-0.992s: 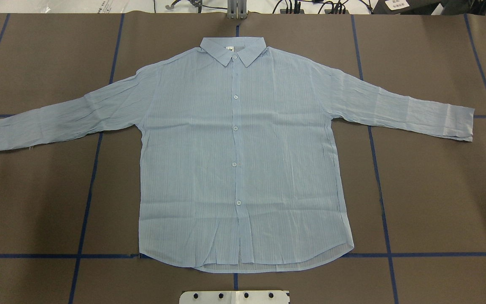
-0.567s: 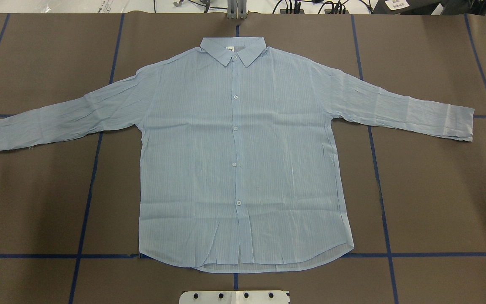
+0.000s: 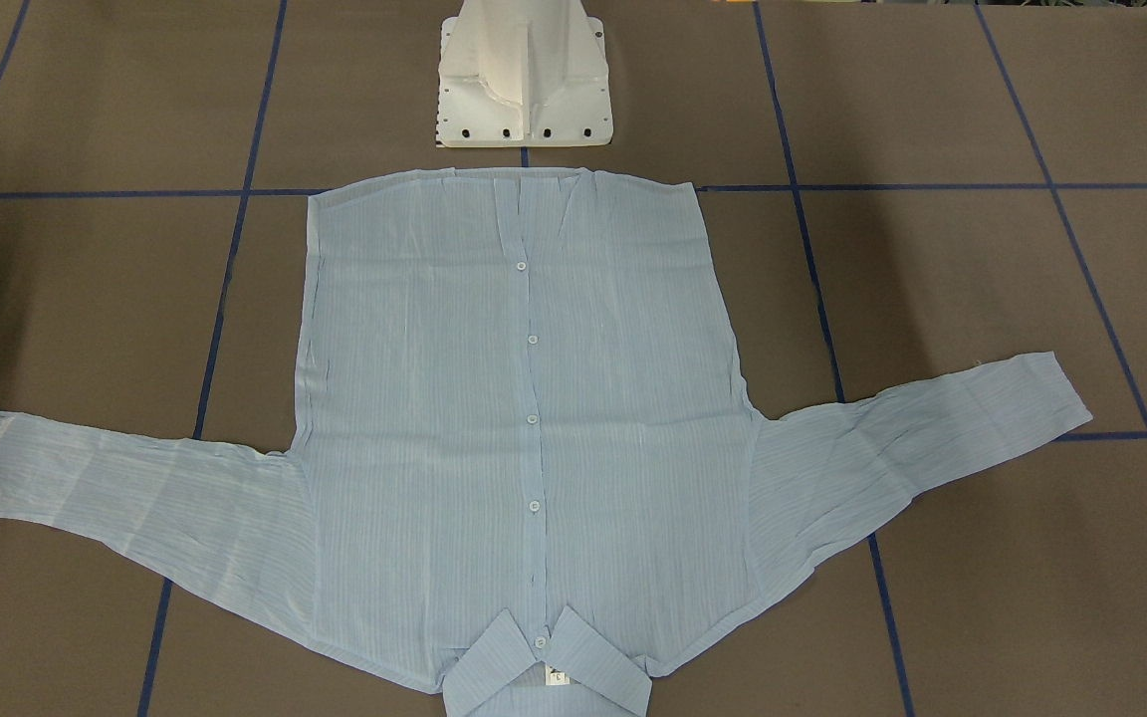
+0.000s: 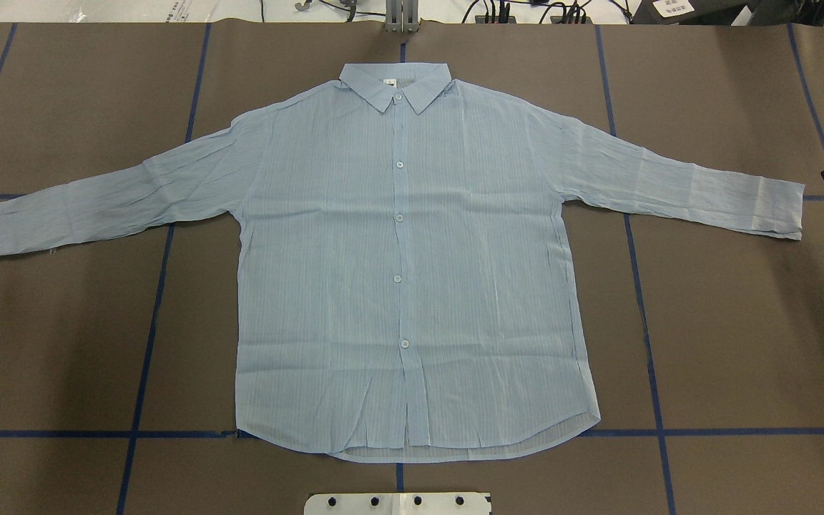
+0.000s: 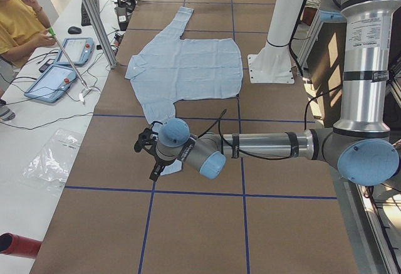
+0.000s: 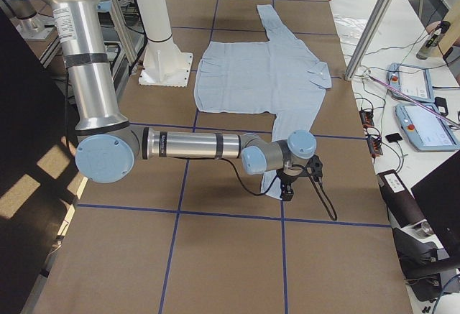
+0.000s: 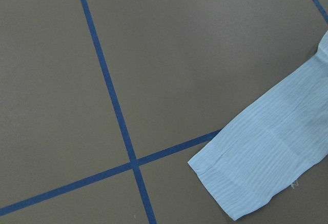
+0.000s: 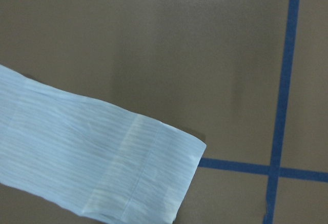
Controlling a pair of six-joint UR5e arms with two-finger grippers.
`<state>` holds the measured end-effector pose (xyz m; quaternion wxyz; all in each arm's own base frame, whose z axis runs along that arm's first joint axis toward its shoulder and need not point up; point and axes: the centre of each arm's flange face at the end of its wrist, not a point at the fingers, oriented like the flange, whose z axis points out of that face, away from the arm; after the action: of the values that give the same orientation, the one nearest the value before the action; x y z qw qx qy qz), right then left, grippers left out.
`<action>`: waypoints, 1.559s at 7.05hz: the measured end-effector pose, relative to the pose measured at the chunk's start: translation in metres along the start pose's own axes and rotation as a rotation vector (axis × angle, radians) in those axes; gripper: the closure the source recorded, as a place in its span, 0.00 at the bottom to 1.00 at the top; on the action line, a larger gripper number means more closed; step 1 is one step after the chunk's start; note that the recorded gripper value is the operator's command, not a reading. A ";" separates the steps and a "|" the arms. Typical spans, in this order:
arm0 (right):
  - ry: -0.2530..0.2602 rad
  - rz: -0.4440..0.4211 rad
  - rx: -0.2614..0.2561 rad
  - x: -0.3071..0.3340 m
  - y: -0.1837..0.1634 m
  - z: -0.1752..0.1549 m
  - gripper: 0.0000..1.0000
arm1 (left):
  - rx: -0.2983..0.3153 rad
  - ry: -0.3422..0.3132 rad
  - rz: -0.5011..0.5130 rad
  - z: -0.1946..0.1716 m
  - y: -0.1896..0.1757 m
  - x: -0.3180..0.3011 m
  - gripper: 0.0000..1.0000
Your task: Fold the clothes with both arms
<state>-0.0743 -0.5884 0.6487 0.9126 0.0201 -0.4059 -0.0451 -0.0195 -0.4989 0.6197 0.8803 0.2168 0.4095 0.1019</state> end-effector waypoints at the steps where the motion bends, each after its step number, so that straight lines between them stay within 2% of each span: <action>1: -0.002 0.003 0.025 -0.002 -0.007 0.017 0.04 | 0.008 0.000 0.009 0.000 0.000 0.001 0.00; 4: 0.045 -0.001 0.057 -0.008 -0.014 0.042 0.11 | 0.014 0.001 0.018 0.000 -0.001 0.002 0.00; 5: 0.066 -0.009 0.057 -0.011 -0.015 0.048 0.12 | 0.015 0.002 0.020 -0.001 -0.001 0.002 0.00; 7: 0.108 -0.022 0.052 -0.015 -0.016 0.061 0.19 | 0.016 0.004 0.020 -0.001 -0.002 0.003 0.00; 8: 0.125 -0.019 0.047 -0.013 -0.016 0.067 0.27 | 0.017 0.004 0.021 -0.001 -0.003 0.003 0.00; 9: 0.135 -0.014 0.039 -0.009 -0.016 0.072 0.40 | 0.018 0.004 0.022 -0.002 -0.003 0.004 0.00; 11: 0.142 -0.010 0.031 -0.007 -0.016 0.076 0.51 | 0.021 0.005 0.026 -0.003 -0.004 0.005 0.00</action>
<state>-0.1369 -0.6039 0.6932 0.9384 0.0395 -0.3406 -0.0419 -0.0182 -0.4997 0.6130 0.8756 0.2311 0.4099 0.1094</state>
